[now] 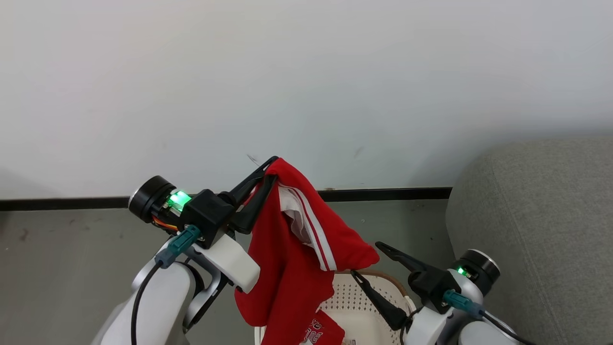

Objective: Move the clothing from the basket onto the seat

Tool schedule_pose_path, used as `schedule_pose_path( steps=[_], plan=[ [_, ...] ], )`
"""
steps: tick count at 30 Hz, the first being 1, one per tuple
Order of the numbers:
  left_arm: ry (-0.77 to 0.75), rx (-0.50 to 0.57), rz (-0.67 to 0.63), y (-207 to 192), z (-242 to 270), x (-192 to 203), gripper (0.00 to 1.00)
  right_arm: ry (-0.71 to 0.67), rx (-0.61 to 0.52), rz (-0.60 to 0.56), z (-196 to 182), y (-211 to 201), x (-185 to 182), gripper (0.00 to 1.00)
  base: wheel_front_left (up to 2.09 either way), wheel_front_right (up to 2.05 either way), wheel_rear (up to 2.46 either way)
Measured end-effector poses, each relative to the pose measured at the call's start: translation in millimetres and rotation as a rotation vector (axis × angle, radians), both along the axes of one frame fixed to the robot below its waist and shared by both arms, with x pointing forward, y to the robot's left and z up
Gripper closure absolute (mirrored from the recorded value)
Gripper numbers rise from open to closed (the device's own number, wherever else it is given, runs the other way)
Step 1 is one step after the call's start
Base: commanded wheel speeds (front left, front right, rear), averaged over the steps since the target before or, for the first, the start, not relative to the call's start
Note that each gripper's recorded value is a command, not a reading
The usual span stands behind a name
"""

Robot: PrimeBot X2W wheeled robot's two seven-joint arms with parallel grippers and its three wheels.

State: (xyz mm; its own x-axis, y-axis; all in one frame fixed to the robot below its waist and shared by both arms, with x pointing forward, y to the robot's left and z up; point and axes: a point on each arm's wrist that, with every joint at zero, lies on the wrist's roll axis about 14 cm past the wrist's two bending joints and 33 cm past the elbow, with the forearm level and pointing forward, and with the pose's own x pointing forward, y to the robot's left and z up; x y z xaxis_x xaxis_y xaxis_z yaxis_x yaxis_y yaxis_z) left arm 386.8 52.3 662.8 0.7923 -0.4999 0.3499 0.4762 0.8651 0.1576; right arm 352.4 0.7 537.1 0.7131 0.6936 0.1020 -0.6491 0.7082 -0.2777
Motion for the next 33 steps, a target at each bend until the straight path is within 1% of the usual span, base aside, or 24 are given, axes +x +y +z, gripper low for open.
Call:
schedule_pose_path(
  steps=[13, 15, 17, 18, 19, 26, 29, 33],
  plan=[
    [0.016, -0.02, -0.005, 0, 4, -10, 1.0, -0.018, -0.021, 0.122, 8, 43, 3, 0.0, 0.0, 0.0, 0.0],
    [0.018, -0.019, -0.003, 1, 4, -10, 1.0, -0.019, -0.024, 0.13, 9, 47, 5, 0.52, 0.0, 0.0, 0.0],
    [0.018, -0.02, -0.001, 1, 4, -11, 1.0, -0.016, -0.022, 0.137, 9, 50, 6, 0.75, 0.0, 0.0, 0.0],
    [0.02, -0.019, -0.001, 2, 3, -10, 1.0, -0.015, -0.023, 0.138, 9, 51, 8, 0.95, 0.0, 0.0, 0.0],
    [0.023, -0.02, 0.0, 2, 3, -10, 1.0, -0.011, -0.026, 0.138, 8, 51, 9, 1.0, 0.0, 0.0, 0.0],
    [0.029, -0.025, 0.002, 4, 2, -8, 1.0, 0.005, -0.005, 0.137, 9, 53, 13, 1.0, 0.0, 0.0, 0.0],
    [0.033, -0.032, 0.004, 5, 2, -6, 1.0, 0.005, 0.013, 0.108, 12, 45, 20, 1.0, 0.0, 0.0, 0.0],
    [0.04, -0.038, -0.003, 3, 0, -5, 1.0, -0.012, 0.034, 0.046, 21, 25, 34, 1.0, 0.0, 0.0, 0.0]
  ],
)
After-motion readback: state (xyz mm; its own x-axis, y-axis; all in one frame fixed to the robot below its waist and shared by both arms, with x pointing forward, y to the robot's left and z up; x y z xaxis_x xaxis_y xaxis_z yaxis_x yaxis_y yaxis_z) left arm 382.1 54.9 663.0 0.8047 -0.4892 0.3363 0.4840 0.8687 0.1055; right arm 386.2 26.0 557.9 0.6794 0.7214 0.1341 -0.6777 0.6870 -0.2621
